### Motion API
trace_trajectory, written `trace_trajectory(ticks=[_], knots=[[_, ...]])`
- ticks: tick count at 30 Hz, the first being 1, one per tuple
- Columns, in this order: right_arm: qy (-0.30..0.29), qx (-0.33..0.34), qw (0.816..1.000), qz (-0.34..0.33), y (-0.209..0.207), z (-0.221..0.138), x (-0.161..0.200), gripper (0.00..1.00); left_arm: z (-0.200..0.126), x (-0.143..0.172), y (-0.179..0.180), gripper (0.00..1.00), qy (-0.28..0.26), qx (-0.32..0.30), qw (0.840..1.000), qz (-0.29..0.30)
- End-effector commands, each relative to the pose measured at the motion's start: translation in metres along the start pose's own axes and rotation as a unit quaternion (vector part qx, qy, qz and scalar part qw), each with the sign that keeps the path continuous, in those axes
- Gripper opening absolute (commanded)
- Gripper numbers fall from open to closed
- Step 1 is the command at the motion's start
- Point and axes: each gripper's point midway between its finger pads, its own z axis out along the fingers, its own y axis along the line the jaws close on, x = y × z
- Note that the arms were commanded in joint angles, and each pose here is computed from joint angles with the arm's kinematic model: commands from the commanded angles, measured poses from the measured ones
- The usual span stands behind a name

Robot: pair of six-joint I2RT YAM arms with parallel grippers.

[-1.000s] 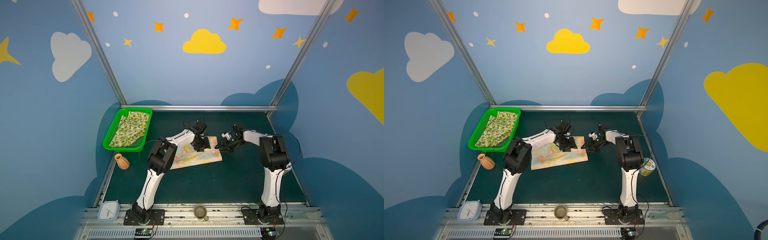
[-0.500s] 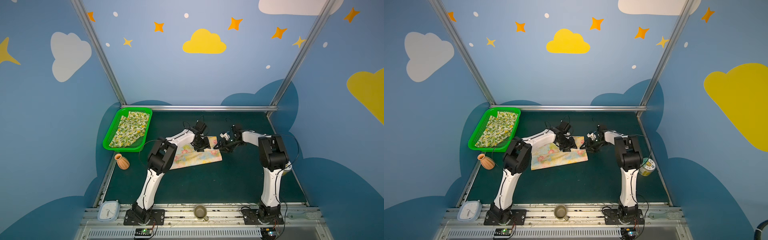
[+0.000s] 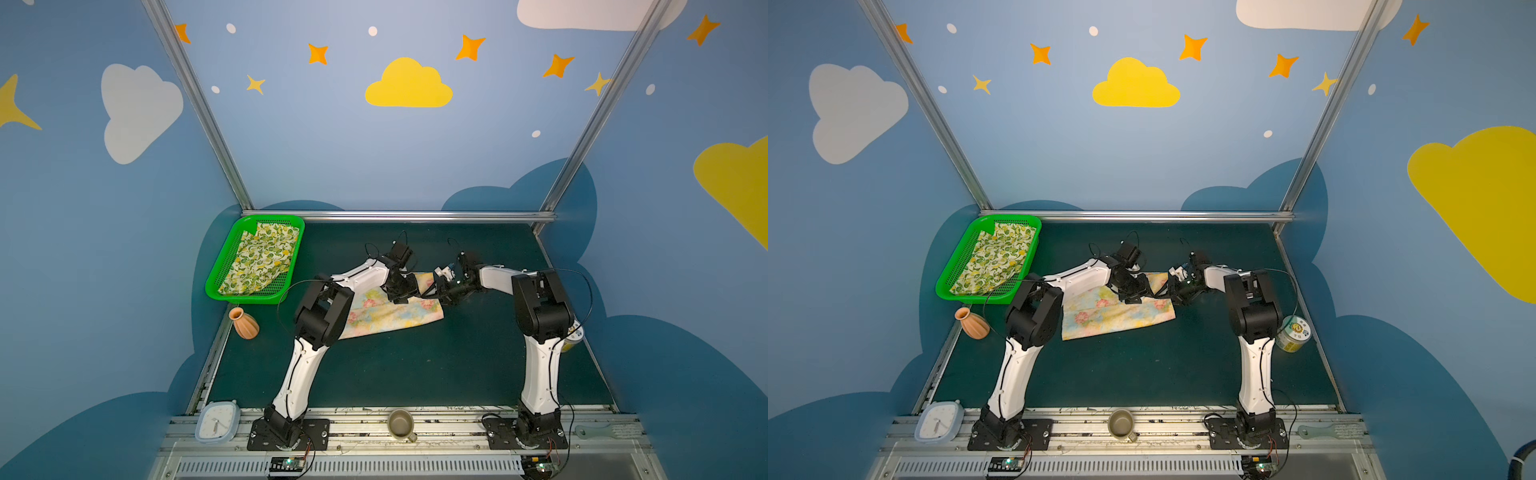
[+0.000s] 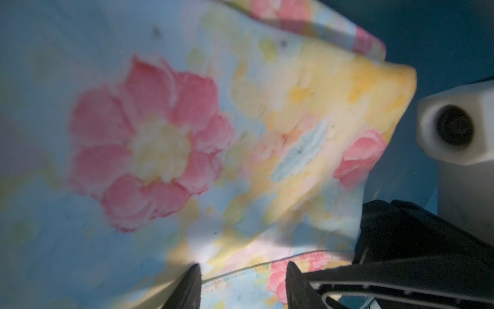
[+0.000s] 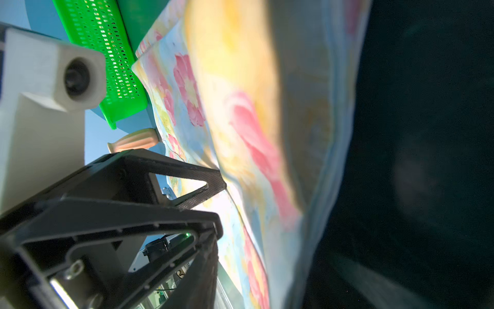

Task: Fold and stack skirts
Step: Fold the skirt at the center of the table.

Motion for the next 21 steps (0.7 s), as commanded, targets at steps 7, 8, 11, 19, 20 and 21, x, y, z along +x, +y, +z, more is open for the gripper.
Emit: trace_trajectory(ticks=[7, 8, 11, 19, 20, 21], knots=[[0.014, 0.042, 0.998, 0.039, -0.036, 0.038, 0.015, 0.36, 0.015, 0.013, 0.019, 0.52, 0.018, -0.024, 0.999, -0.018], [0.012, 0.041, 0.998, 0.039, -0.036, 0.039, 0.014, 0.36, 0.015, 0.013, 0.019, 0.52, 0.018, -0.023, 0.999, -0.019], [0.013, 0.039, 0.998, 0.042, -0.035, 0.043, 0.015, 0.33, 0.016, 0.013, 0.019, 0.52, 0.017, -0.022, 0.999, -0.022], [0.011, 0.041, 0.998, 0.042, -0.032, 0.049, 0.014, 0.25, 0.016, 0.015, 0.017, 0.52, 0.017, -0.016, 0.999, -0.025], [0.010, 0.041, 0.998, 0.043, -0.033, 0.049, 0.014, 0.25, 0.017, 0.015, 0.018, 0.52, 0.018, -0.017, 0.999, -0.026], [0.010, 0.041, 0.998, 0.043, -0.032, 0.050, 0.015, 0.25, 0.017, 0.015, 0.018, 0.52, 0.018, -0.018, 0.999, -0.026]])
